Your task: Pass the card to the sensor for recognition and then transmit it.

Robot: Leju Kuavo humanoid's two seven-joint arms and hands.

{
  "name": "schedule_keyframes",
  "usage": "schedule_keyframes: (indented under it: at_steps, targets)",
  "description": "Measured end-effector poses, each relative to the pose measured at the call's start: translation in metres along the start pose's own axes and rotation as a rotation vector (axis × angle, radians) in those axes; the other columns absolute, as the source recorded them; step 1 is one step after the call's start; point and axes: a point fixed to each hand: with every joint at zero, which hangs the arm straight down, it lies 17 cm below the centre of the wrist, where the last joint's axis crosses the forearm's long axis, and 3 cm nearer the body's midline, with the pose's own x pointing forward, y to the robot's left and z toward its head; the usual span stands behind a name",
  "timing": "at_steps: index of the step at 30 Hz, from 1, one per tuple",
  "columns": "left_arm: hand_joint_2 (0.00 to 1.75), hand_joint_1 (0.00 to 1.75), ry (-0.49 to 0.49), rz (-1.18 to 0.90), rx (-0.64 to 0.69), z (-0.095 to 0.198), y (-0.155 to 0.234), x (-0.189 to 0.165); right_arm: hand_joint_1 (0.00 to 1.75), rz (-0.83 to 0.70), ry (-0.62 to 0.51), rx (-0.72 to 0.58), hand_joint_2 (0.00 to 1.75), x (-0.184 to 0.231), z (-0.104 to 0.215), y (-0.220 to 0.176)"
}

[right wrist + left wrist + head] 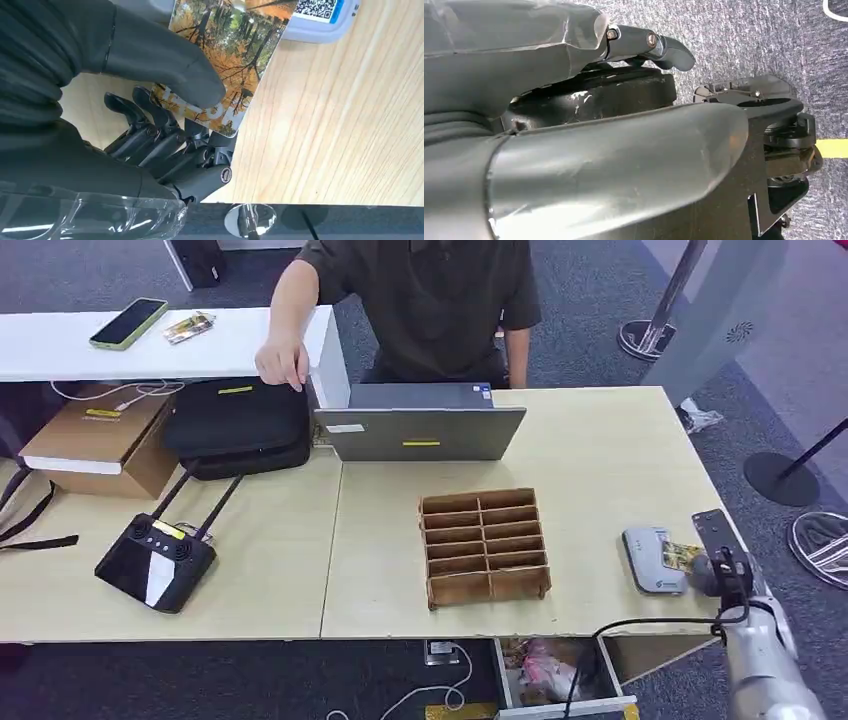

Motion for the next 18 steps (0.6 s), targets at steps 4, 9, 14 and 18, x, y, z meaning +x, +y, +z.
schedule_keyframes:
  at_steps: [4, 9, 14, 18]
  targets:
    - [0.0, 0.0, 0.004, 0.002, -0.001, 0.0, 0.0, -0.001, 1.75, -0.009, 0.01, 0.016, 1.75, -0.003, 0.002, 0.011]
    - [0.0, 0.0, 0.005, 0.003, -0.002, 0.0, 0.0, -0.001, 1.75, 0.01, 0.0, -0.023, 1.75, -0.001, 0.001, 0.005]
    - [0.0, 0.0, 0.001, 0.008, -0.001, 0.0, 0.0, 0.0, 1.75, 0.037, -0.086, -0.102, 1.75, 0.026, 0.003, -0.013]
    - [0.0, 0.0, -0.003, 0.013, 0.003, 0.0, 0.001, 0.0, 1.75, 0.053, -0.177, -0.184, 1.75, 0.06, 0.01, -0.033]
